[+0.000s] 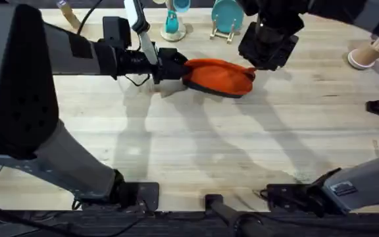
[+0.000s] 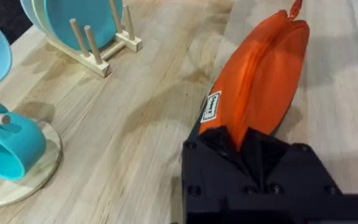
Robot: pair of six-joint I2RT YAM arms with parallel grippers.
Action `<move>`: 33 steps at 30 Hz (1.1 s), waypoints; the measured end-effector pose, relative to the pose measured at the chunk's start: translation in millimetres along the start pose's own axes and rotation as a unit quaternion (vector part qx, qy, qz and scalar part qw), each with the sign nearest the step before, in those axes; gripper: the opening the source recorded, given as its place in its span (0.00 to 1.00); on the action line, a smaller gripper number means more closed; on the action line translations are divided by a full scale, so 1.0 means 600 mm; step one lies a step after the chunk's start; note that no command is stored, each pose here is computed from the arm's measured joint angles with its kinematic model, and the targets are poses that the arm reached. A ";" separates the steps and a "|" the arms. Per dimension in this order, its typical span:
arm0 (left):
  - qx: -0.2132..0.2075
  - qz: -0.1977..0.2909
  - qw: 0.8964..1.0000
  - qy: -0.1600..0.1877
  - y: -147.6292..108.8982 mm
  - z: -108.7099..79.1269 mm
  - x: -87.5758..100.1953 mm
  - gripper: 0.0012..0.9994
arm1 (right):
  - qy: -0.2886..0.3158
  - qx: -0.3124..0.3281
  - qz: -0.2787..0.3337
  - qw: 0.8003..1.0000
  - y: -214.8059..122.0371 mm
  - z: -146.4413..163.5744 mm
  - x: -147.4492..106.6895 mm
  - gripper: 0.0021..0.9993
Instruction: Unzip the bag, pick up the pens from the table one at a time and place them inside, then zip the bag closed.
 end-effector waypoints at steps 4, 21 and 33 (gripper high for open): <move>0.000 0.000 1.000 0.000 0.000 0.000 0.000 0.04 | 0.012 -0.022 0.018 1.000 0.004 -0.022 -0.005 0.03; -0.001 -0.018 1.000 -0.018 -0.024 0.006 -0.004 0.04 | 0.075 -0.062 0.038 0.995 0.040 -0.058 -0.019 0.03; -0.002 -0.018 1.000 -0.018 -0.024 0.006 -0.004 0.04 | 0.100 -0.044 0.067 0.992 0.115 -0.047 -0.075 0.03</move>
Point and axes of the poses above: each hand's point on the last joint's axis, 136 mm out from that joint toward the fingers, its own y axis out along the fingers, its own z axis along the line the jaws close on, x = y × z, the point moved 3 cm from there along -y, back along the fingers, and after that the axes turned 12 degrees about -y, right-handed, at the moved point
